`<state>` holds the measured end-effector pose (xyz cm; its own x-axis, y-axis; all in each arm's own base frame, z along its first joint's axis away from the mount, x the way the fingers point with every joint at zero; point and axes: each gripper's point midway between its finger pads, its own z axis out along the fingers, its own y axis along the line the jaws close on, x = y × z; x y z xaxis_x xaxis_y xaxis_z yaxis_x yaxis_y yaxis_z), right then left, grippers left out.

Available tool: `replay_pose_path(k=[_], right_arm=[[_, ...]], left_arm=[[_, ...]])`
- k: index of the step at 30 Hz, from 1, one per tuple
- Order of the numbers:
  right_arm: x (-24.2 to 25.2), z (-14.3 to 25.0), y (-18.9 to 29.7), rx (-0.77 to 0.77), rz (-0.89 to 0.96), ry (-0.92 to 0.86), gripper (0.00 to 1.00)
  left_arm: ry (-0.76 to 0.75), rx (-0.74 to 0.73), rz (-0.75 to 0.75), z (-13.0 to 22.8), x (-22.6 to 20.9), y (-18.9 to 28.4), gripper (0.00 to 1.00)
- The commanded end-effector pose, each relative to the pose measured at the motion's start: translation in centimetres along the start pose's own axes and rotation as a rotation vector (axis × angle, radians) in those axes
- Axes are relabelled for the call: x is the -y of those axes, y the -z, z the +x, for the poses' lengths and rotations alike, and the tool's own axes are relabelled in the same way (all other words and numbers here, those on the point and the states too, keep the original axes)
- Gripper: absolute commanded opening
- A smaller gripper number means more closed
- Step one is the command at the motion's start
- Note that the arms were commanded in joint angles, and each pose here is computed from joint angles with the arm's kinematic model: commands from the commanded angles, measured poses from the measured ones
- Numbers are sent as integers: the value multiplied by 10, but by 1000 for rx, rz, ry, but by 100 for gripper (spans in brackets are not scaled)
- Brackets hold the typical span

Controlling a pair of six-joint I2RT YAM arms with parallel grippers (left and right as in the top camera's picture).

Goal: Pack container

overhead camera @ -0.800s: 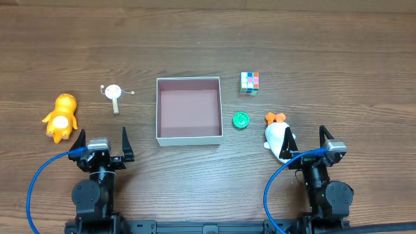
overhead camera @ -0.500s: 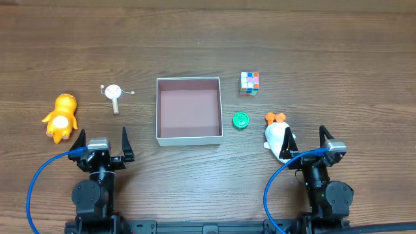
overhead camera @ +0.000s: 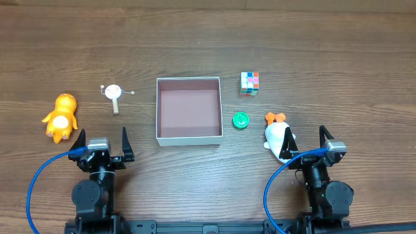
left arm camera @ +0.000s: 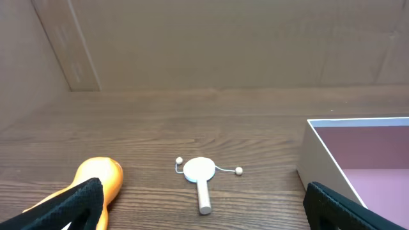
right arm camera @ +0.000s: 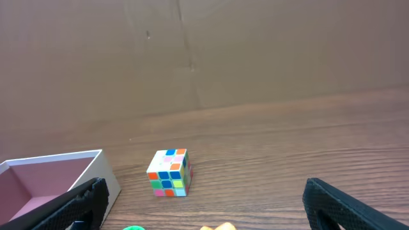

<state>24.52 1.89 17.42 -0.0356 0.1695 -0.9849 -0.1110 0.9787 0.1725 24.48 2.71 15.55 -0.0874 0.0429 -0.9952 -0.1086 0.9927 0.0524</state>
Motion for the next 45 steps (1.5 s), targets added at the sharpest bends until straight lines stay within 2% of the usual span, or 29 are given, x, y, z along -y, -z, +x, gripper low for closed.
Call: replay_pose_path(k=[1,32,38,41,45], right_arm=[[-1,2,0,2,-8,-2,100],[-3,2,0,3,-21,-3,100],[-61,-1,11,-11,-360,-36,100],[-93,-21,28,57,-556,8,100],[-101,-61,39,121,-566,12,100]], left_arm=[[7,5,13,0,2,0,100],[7,5,13,0,2,0,100],[7,5,13,0,2,0,100],[7,5,13,0,2,0,100],[7,5,13,0,2,0,100]])
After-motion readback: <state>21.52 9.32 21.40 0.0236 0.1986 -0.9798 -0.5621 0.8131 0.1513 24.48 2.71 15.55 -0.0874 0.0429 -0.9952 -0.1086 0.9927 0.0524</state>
